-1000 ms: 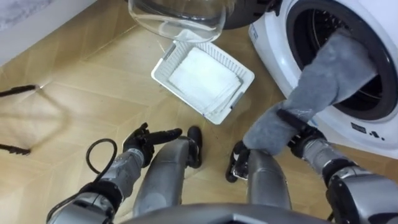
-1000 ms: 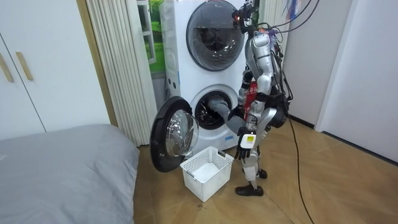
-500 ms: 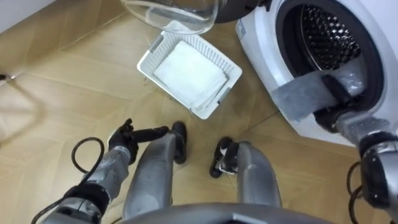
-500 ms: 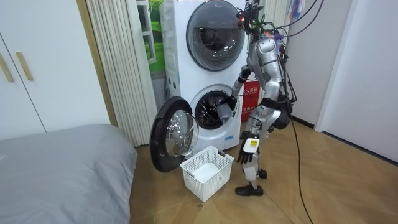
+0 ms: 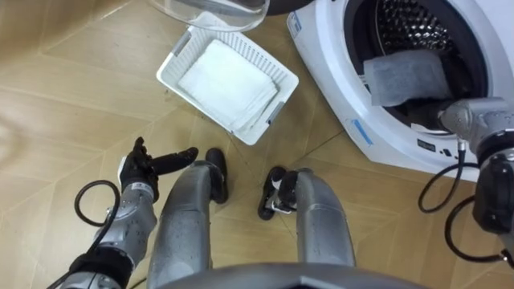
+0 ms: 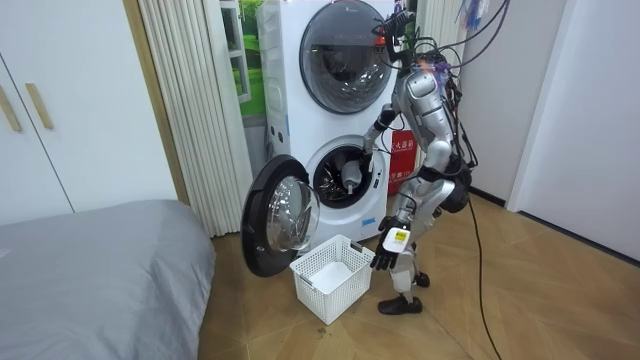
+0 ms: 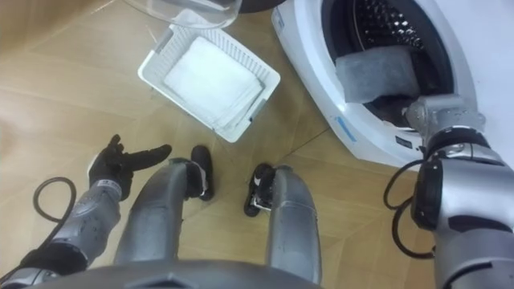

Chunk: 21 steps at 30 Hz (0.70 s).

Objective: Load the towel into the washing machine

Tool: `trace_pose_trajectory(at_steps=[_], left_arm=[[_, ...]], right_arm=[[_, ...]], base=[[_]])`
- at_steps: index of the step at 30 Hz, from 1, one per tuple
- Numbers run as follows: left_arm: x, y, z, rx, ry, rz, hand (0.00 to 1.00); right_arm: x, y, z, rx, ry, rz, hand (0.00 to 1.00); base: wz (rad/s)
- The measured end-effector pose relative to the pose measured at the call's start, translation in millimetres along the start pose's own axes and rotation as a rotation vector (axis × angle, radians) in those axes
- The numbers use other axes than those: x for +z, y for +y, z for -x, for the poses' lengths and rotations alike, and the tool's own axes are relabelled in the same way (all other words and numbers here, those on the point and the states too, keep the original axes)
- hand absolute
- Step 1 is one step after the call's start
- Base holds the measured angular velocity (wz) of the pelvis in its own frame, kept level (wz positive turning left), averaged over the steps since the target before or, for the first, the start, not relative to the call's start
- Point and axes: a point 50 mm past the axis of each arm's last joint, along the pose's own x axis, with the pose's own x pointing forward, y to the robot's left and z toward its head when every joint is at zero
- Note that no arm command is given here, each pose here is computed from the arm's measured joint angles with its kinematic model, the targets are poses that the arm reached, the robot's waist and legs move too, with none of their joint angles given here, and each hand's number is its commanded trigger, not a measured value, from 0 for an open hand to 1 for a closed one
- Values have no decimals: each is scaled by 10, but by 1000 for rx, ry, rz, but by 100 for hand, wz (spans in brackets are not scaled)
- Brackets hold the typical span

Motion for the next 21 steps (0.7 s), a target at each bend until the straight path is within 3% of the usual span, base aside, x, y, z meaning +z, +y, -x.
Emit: trace_pose_trajectory(at_steps=[21], left_arm=[[19, -99, -3, -50, -51, -21, 0]], right_arm=[[272, -147, 53, -185, -119, -288, 0]], base=[[2]])
